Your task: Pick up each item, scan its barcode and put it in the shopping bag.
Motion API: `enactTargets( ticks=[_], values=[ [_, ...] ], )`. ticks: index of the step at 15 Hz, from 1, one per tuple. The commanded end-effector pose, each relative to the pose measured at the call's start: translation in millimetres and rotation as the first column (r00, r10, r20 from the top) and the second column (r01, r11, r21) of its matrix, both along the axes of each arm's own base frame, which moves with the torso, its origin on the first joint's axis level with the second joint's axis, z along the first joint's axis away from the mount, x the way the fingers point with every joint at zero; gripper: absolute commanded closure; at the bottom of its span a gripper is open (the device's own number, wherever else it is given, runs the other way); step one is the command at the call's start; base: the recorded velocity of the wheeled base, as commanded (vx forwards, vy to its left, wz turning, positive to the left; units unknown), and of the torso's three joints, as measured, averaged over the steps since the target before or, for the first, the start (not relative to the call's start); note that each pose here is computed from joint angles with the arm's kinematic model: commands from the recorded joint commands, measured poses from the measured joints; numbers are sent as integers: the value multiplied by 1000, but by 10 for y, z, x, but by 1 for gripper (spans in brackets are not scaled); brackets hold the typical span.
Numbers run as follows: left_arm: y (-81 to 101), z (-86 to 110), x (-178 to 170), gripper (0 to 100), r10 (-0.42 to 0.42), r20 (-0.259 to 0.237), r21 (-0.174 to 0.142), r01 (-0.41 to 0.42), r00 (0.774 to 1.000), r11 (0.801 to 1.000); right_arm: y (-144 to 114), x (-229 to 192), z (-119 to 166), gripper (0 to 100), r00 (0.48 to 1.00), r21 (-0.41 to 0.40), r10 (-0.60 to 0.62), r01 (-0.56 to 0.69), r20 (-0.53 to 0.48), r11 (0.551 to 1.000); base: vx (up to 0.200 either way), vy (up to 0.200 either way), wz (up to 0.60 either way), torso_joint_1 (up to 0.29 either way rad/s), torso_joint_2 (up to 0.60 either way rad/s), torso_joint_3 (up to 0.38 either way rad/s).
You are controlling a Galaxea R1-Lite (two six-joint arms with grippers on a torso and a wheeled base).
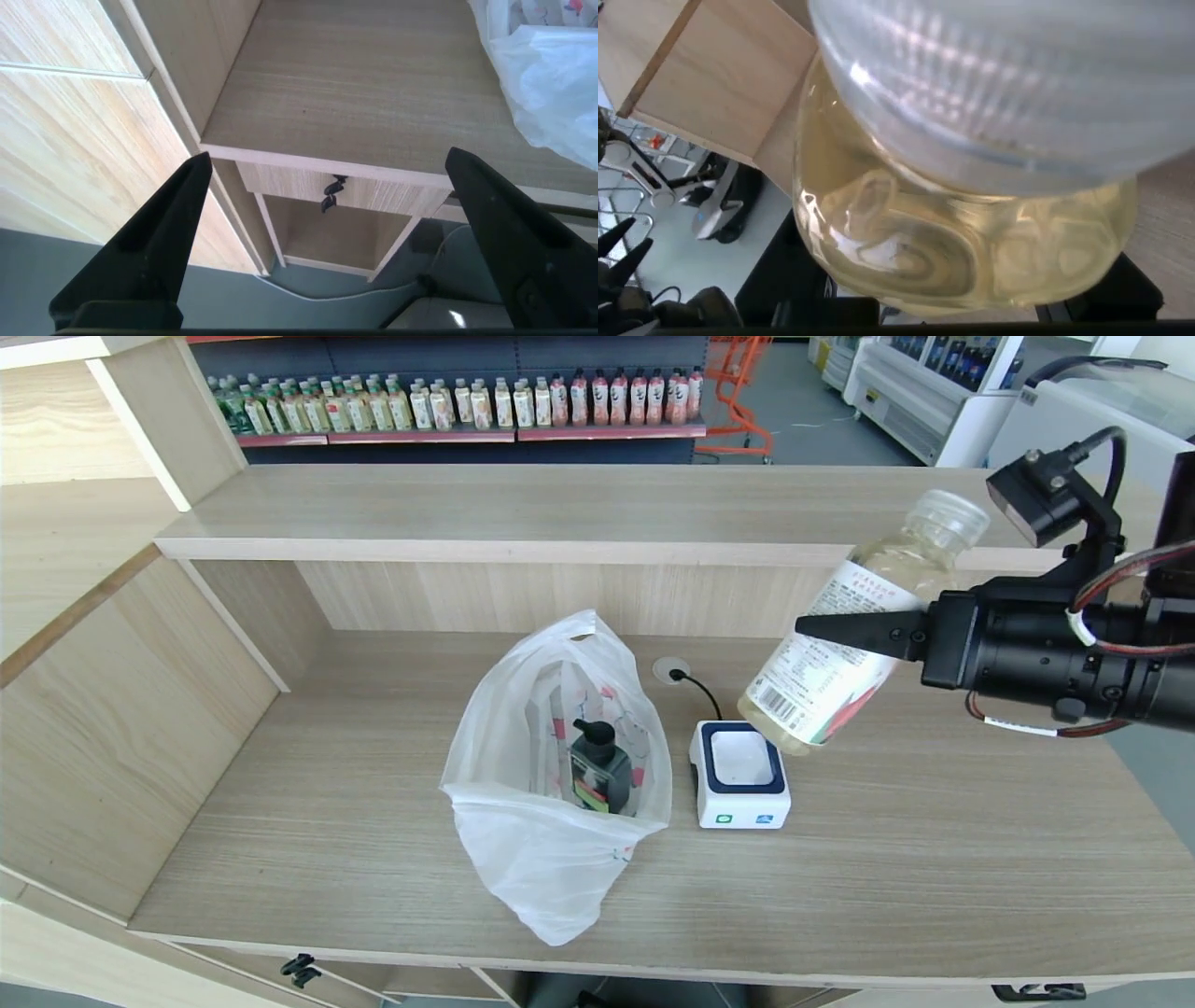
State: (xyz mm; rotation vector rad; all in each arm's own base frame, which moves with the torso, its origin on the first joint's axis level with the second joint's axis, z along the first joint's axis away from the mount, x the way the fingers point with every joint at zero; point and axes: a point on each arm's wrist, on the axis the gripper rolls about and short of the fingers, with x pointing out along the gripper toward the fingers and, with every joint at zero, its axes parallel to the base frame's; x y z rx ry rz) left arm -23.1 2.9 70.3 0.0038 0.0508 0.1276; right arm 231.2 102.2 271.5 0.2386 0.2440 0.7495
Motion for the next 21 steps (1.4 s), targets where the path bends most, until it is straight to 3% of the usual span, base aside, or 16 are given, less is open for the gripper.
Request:
enactTargets(
  ticks=[1,5,9,12,14,17,20,21],
  values=[
    [0,0,0,0,1,0,1,-1,1000,1000,23,111,-89,100,998,-23,-56,56,-26,998,0,0,0,0,0,0],
    [0,0,0,0,1,0,1,-1,1000,1000,112,497,-280,100,981,-60,-189,186,-38,981,0,0,0,0,0,0],
    [0,0,0,0,0,0,1,0,1000,1000,219,747,-529,100,976,-134,-215,212,-12,968,0,0,0,0,0,0],
    [0,0,0,0,0,0,1,0,1000,1000,312,999,-703,100,976,-128,-214,218,44,968,0,0,0,0,0,0],
    [0,0,0,0,1,0,1,-1,1000,1000,447,1223,-853,100,976,-87,-192,201,107,976,0,0,0,0,0,0],
    [0,0,0,0,1,0,1,-1,1000,1000,715,1301,-1043,100,991,-92,-93,102,96,990,0,0,0,0,0,0],
    [0,0,0,0,1,0,1,-1,1000,1000,876,1389,-1253,100,987,-117,-55,73,148,990,0,0,0,0,0,0],
    [0,0,0,0,1,0,1,-1,1000,1000,947,1444,-1425,100,985,-177,-26,57,171,983,0,0,0,0,0,0]
  ],
)
